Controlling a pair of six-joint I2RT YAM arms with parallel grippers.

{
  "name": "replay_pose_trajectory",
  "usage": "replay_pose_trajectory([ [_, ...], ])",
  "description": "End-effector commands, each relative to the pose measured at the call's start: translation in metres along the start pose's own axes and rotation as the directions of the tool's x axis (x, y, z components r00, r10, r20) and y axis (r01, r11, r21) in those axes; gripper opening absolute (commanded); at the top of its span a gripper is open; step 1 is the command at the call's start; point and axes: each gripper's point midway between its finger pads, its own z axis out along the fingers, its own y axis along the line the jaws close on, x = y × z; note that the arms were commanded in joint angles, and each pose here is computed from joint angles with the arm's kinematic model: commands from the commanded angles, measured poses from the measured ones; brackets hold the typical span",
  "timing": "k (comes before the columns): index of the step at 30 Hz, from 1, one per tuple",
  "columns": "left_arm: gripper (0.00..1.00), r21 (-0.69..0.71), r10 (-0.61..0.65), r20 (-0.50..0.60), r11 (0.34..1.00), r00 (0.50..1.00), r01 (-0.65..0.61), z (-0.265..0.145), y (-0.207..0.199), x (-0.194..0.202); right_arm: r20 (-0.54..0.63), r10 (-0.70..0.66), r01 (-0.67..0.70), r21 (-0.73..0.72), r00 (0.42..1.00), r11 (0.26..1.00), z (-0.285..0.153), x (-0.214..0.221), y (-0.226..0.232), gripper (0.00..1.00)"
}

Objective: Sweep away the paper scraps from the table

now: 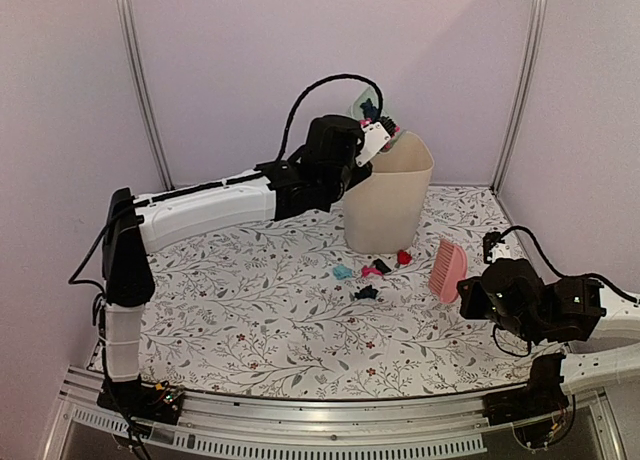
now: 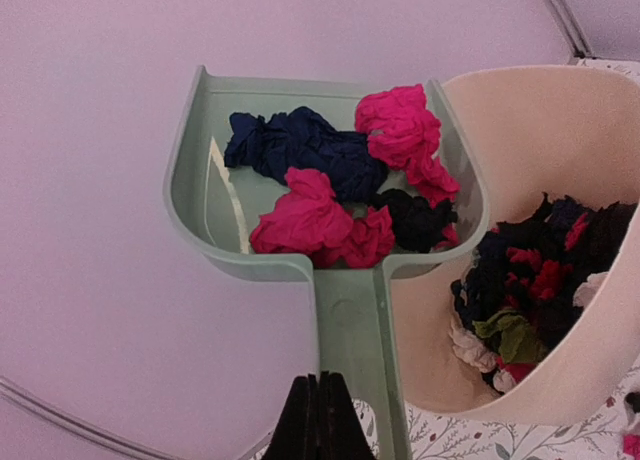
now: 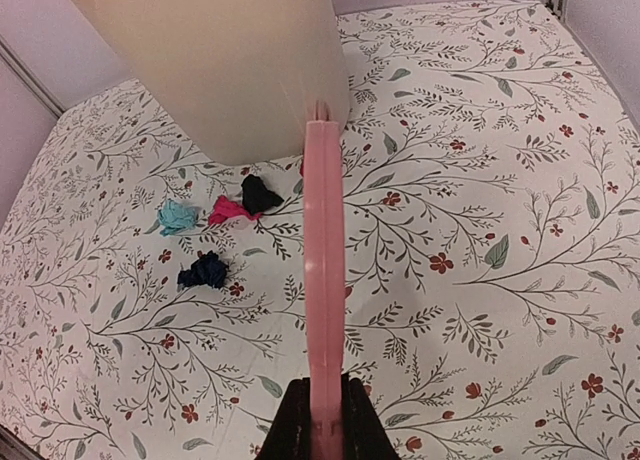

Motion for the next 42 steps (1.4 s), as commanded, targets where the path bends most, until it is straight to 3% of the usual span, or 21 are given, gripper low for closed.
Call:
replay_pose_trajectory([
  [1,0.0,-0.147,0.069,0.018,0.987,0.997,-0.066,0.005,0.029,-0.017,0.003,0.016,-0.016,0.005,1.0,1.0,0.001,-0.001,-0.001,0.0],
  [11,0.0,-0.317,0.253,-0.007,0.917,0.968,-0.242,-0.006,0.042,-0.03,0.002,0.01,-0.01,0.007,1.0,1.0,0.002,-0.001,0.0,0.0],
  [26,0.0,-0.408,0.445,-0.097,0.798,0.89,-0.444,-0.013,0.054,-0.038,-0.009,0.0,0.0,-0.038,1.0,0.999,0.002,0.001,0.008,0.0],
  [33,0.0,-0.431,0.395,-0.089,0.812,0.914,-0.393,-0.022,0.07,-0.042,-0.008,-0.001,0.001,-0.044,1.0,0.999,0.001,0.0,0.009,0.0],
  [42,0.0,-0.227,0.204,-0.007,0.953,0.979,-0.2,-0.054,0.069,-0.034,0.004,0.005,-0.005,-0.065,1.0,0.998,-0.002,-0.004,0.012,0.0],
])
